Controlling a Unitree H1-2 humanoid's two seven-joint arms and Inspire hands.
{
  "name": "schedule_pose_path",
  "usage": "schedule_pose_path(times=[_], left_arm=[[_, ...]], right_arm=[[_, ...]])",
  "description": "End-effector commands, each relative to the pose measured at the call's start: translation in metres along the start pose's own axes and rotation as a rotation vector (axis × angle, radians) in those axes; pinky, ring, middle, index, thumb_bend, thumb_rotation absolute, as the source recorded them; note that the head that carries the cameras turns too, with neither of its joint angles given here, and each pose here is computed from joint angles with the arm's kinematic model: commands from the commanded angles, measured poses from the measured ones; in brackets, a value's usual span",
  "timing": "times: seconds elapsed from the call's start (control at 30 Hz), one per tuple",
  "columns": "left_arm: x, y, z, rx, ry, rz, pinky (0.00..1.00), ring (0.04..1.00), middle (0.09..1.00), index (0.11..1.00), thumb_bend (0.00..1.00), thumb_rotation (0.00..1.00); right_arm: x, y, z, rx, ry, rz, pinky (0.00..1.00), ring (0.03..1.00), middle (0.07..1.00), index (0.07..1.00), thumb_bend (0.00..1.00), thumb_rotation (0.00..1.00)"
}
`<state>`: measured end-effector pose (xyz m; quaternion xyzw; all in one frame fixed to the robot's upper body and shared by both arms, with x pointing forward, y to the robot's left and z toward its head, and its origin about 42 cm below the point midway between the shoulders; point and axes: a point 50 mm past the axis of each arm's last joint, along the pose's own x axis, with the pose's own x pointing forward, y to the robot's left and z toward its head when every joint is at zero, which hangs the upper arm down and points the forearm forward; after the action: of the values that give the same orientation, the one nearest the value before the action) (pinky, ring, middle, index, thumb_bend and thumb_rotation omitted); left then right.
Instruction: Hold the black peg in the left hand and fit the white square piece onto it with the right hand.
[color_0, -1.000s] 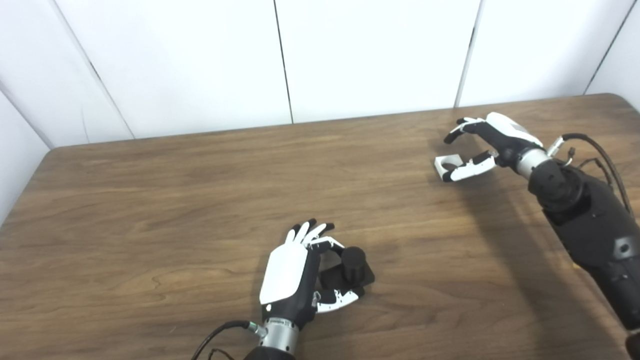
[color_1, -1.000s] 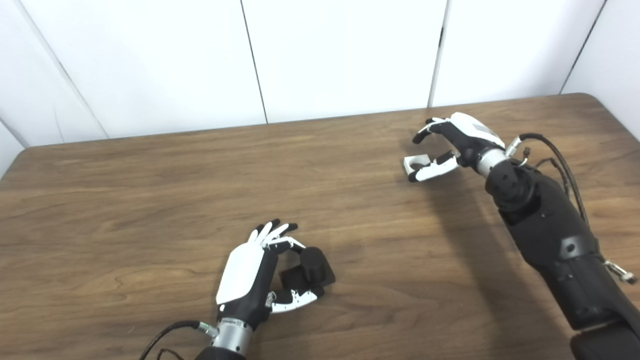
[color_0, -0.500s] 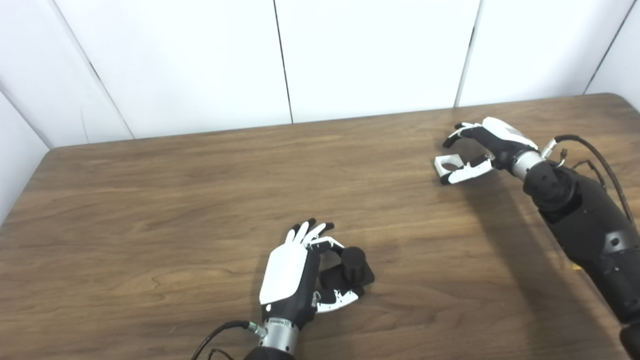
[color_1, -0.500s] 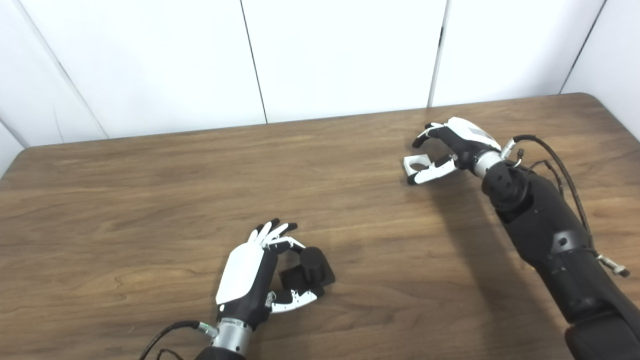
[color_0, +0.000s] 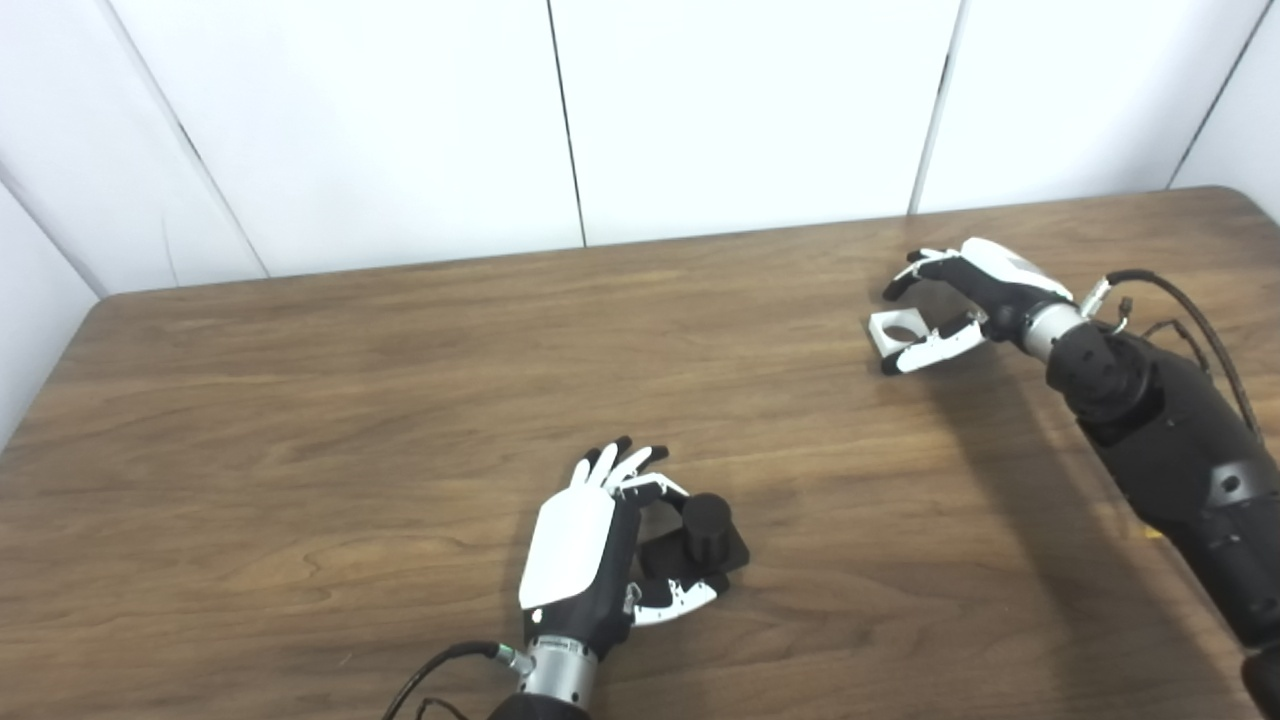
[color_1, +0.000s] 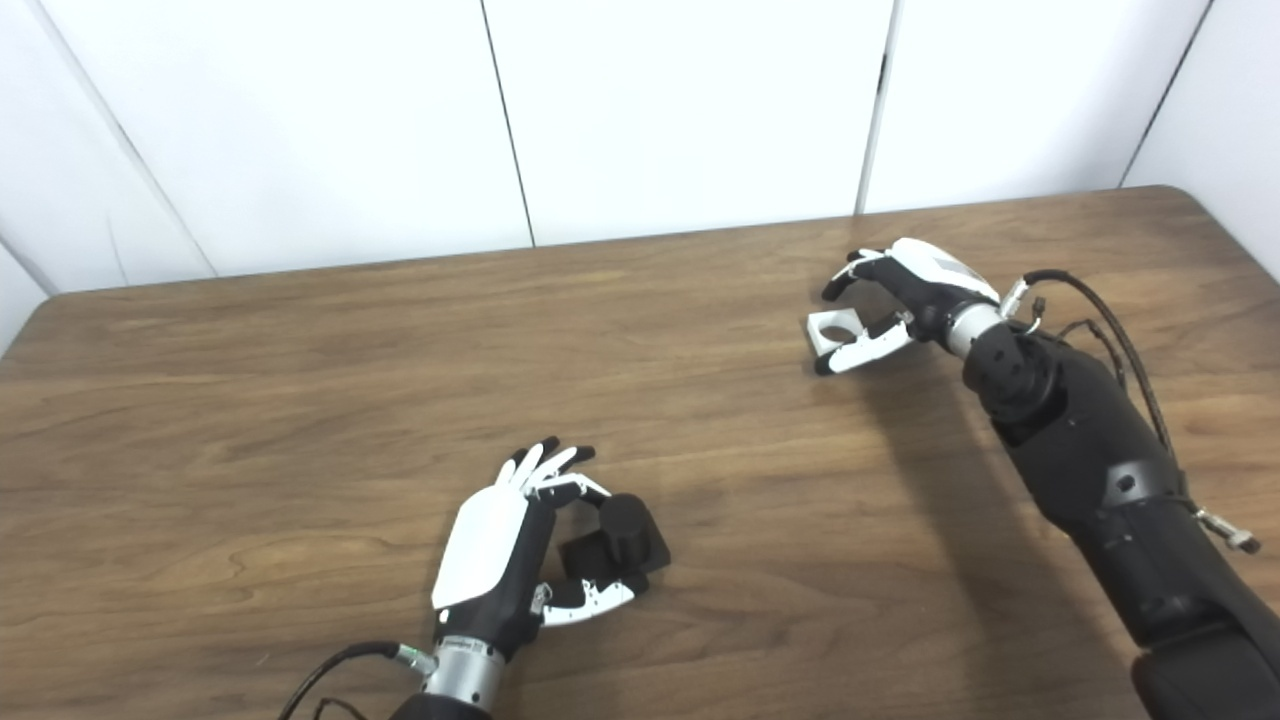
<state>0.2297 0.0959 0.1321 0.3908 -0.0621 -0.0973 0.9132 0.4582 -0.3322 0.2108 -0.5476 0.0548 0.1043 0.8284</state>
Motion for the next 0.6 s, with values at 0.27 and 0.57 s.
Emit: schedule_pose_path(times=[0.27, 0.57], left_arm=[[-0.008, -0.011, -0.003, 0.004, 0.036, -0.036, 1.0, 0.969, 0.879, 0.491, 0.52, 0.07], [-0.007, -0.01, -0.001, -0.001, 0.031, -0.033, 1.0, 0.97, 0.881, 0.492, 0.52, 0.07]], right_arm=[[0.004, -0.027, 0.001, -0.049, -0.003, -0.05, 1.0, 0.986, 0.95, 0.715, 0.85, 0.32], [0.007, -0.024, -0.007, -0.072, 0.021, -0.032, 0.98, 0.981, 0.947, 0.716, 0.85, 0.35]])
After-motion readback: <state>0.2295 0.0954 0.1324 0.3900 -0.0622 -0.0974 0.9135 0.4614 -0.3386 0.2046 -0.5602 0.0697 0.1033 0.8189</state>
